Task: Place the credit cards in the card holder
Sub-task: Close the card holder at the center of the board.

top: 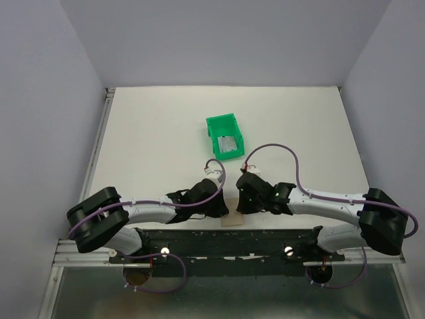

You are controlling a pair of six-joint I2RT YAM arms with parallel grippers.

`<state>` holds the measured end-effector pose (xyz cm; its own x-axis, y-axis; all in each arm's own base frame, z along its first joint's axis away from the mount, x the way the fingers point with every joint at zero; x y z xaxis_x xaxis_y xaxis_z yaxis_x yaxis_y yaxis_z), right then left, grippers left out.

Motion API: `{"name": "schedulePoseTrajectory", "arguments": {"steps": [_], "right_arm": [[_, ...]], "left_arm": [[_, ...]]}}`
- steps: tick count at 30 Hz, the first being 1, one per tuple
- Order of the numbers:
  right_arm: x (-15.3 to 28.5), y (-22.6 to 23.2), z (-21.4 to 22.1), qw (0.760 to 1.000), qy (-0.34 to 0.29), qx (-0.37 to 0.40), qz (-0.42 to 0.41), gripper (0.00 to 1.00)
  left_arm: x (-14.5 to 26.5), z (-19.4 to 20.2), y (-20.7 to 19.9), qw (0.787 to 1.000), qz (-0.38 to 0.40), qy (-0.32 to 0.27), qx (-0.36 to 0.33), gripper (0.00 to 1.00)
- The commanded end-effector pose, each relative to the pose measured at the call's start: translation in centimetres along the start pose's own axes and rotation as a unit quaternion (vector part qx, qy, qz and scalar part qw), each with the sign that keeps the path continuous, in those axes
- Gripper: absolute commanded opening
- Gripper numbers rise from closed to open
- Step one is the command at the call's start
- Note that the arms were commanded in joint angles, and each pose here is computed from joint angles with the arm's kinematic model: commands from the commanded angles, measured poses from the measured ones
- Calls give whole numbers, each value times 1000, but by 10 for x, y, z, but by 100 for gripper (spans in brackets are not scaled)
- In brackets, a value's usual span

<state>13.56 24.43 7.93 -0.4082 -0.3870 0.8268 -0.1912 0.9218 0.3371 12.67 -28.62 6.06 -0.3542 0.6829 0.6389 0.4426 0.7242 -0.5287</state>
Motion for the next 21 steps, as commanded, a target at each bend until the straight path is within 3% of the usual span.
{"name": "schedulePoseTrajectory", "arguments": {"steps": [1, 12, 21], "right_arm": [[3, -1, 8, 1000, 16, -6, -15, 16], [10, 7, -3, 1000, -3, -8, -26, 23], [2, 13, -4, 1000, 5, -1, -21, 24]], "left_arm": [[-2, 0, -3, 1000, 2, 6, -2, 13], [-2, -1, -4, 1000, 3, 5, -4, 13], [-2, 0, -2, 1000, 1, 6, -2, 13]]}}
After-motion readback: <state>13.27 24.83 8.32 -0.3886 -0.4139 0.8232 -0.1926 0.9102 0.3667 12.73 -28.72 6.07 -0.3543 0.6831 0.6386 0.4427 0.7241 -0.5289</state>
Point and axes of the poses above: each gripper's point midway between its finger pads, its own x axis back along the fingers, its own y axis along the line the jaws close on, z = x × y, the point moved 4 cm from there along x, back along the fingers, and after that the axes turned 4 degrees about -x, right-handed, at the moved point
